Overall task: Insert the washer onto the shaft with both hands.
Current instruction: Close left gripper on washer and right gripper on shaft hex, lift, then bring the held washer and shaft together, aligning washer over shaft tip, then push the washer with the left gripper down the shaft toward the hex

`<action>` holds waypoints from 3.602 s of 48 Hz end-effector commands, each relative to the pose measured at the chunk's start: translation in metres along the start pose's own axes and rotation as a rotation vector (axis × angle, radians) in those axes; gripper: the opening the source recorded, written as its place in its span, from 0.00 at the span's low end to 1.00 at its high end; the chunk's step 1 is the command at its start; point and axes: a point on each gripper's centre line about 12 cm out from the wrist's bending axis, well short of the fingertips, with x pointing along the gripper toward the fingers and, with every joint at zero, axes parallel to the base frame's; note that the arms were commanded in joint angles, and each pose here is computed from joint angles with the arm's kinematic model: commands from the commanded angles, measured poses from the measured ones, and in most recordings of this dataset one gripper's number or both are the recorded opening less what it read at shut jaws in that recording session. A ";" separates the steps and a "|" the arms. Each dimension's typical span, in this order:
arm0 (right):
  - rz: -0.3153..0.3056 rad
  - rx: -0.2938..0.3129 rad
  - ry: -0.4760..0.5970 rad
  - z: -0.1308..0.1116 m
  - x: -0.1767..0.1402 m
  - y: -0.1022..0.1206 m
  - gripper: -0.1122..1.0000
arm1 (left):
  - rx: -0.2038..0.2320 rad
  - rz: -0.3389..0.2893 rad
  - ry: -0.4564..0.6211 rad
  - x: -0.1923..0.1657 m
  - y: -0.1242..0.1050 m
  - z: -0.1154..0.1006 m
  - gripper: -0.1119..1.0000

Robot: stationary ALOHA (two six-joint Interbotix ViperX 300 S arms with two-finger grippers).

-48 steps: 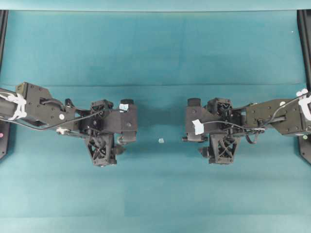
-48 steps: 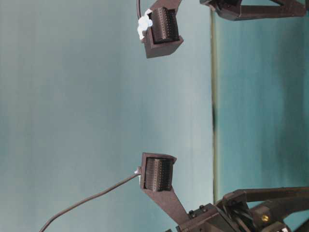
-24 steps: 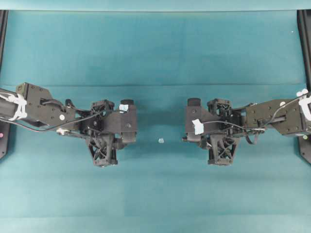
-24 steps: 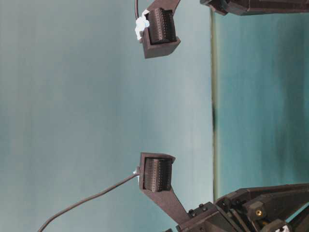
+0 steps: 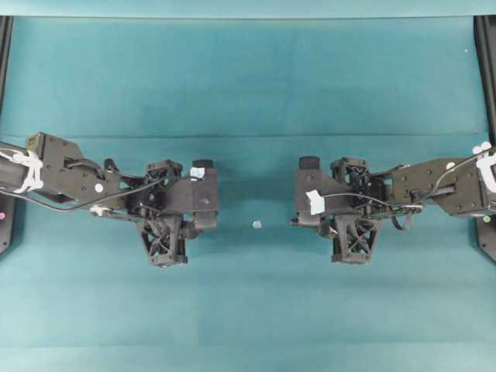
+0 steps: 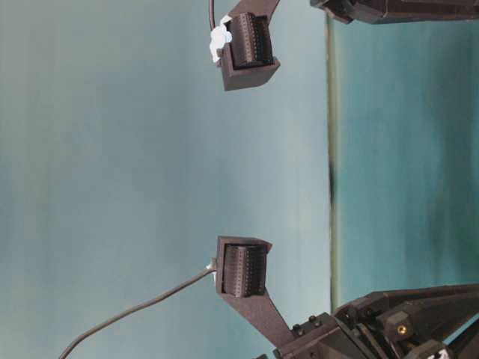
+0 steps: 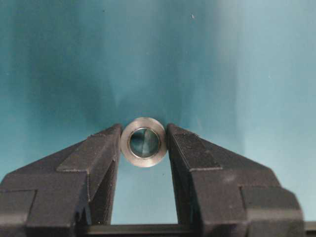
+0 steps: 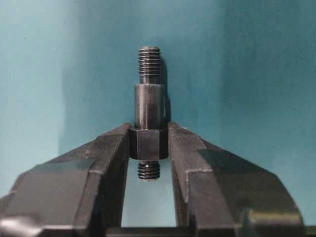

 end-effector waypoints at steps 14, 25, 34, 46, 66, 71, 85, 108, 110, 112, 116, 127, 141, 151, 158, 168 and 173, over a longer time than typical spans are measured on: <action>0.001 0.026 -0.184 0.016 -0.023 -0.004 0.11 | 0.005 -0.013 -0.108 -0.024 -0.004 0.018 0.41; 0.007 0.037 -0.299 0.021 -0.035 -0.004 0.11 | 0.001 -0.025 -0.243 -0.045 -0.004 0.027 0.41; 0.011 0.051 -0.368 0.021 -0.040 -0.004 0.11 | 0.000 -0.029 -0.279 -0.056 -0.004 0.026 0.41; 0.017 0.043 -0.468 0.027 -0.044 -0.002 0.11 | -0.001 -0.039 -0.385 -0.060 -0.004 0.025 0.41; 0.035 0.023 -0.545 0.027 -0.034 0.007 0.10 | -0.003 -0.050 -0.493 -0.063 -0.005 0.034 0.41; 0.045 0.021 -0.569 0.028 -0.029 0.011 0.10 | -0.004 -0.053 -0.522 -0.064 -0.005 0.039 0.41; 0.066 0.070 -0.649 0.035 -0.023 0.012 0.10 | -0.003 -0.062 -0.609 -0.067 -0.006 0.045 0.41; 0.067 0.077 -0.678 0.040 -0.014 0.012 0.10 | -0.053 -0.083 -0.654 -0.058 -0.006 0.050 0.41; 0.067 0.078 -0.682 0.041 -0.014 0.012 0.11 | -0.057 -0.083 -0.661 -0.058 -0.006 0.051 0.41; 0.069 0.077 -0.688 0.043 -0.014 0.013 0.11 | -0.056 -0.081 -0.662 -0.058 -0.005 0.051 0.41; 0.069 0.080 -0.696 0.044 -0.013 0.013 0.10 | -0.058 -0.082 -0.662 -0.058 -0.005 0.051 0.41; 0.068 0.099 -0.744 0.050 -0.017 0.012 0.11 | -0.057 -0.084 -0.670 -0.058 -0.006 0.055 0.41; 0.068 0.103 -0.751 0.051 -0.017 0.011 0.11 | -0.056 -0.084 -0.671 -0.054 -0.006 0.061 0.41; 0.070 0.102 -0.771 0.053 -0.019 0.012 0.10 | -0.055 -0.084 -0.668 -0.051 -0.007 0.061 0.41; 0.067 0.117 -0.800 0.056 -0.021 0.010 0.11 | -0.056 -0.085 -0.667 -0.051 -0.007 0.061 0.41; 0.064 0.130 -0.816 0.057 -0.022 0.009 0.11 | -0.056 -0.085 -0.665 -0.051 -0.007 0.060 0.41; 0.064 0.129 -0.822 0.058 -0.023 0.009 0.11 | -0.056 -0.084 -0.662 -0.049 -0.007 0.060 0.41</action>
